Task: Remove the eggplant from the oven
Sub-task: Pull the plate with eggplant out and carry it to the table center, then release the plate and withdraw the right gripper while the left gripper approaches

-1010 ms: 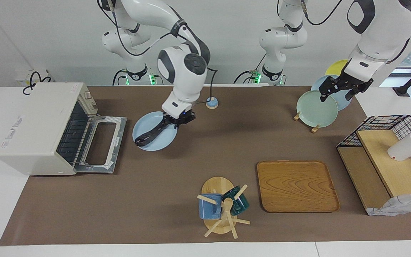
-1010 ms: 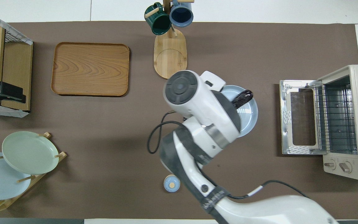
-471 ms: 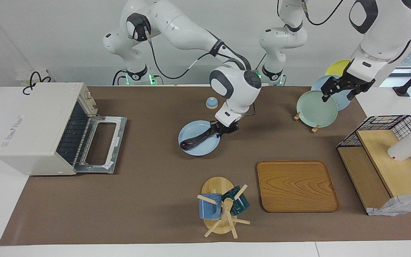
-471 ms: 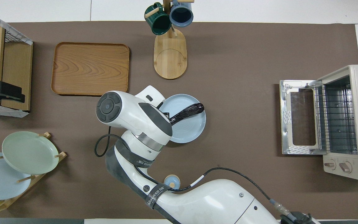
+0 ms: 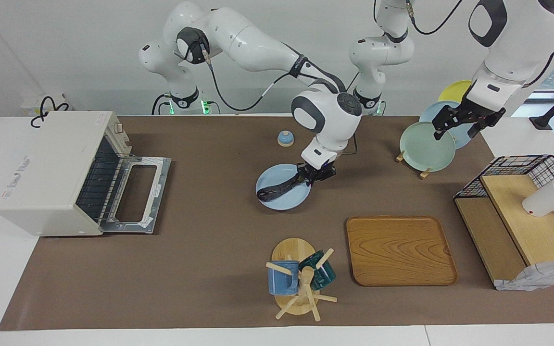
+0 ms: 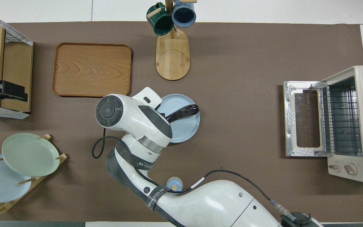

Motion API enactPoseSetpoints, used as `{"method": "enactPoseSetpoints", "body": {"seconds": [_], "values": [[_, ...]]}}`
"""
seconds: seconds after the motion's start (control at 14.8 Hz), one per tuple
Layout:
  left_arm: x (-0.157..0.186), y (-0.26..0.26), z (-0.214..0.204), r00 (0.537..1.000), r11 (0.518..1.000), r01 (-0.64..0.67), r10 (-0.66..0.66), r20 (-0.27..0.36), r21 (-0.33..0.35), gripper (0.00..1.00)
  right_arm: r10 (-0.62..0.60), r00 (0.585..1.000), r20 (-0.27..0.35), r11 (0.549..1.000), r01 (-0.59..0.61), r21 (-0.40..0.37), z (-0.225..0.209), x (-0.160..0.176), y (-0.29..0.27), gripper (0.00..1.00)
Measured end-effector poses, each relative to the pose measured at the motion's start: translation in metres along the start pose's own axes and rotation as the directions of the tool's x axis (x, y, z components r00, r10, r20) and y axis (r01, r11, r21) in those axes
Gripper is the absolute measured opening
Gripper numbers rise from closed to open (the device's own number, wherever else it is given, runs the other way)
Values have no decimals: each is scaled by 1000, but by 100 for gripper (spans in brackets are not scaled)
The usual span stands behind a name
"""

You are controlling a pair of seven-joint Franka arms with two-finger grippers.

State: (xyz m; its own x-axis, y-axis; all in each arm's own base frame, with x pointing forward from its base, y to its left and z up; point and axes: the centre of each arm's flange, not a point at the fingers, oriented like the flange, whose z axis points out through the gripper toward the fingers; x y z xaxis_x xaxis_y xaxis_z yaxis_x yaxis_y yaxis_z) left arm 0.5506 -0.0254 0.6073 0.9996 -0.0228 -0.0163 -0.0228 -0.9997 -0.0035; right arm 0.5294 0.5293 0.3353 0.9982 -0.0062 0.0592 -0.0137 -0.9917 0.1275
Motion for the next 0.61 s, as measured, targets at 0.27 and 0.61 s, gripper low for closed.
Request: {"method": "enactPoseSetpoints", "body": {"seconds": [0.27,0.61], "values": [[1,0,-1,1000,1000,0,0,-8,0,100,-2,1000,-18,1000,3,25,14,-1,-3,13],[2,4,-2,1000,1000,-3,3,-21,-18,100,-19,999,-46,999,20,38,-37,23,32,41]]}}
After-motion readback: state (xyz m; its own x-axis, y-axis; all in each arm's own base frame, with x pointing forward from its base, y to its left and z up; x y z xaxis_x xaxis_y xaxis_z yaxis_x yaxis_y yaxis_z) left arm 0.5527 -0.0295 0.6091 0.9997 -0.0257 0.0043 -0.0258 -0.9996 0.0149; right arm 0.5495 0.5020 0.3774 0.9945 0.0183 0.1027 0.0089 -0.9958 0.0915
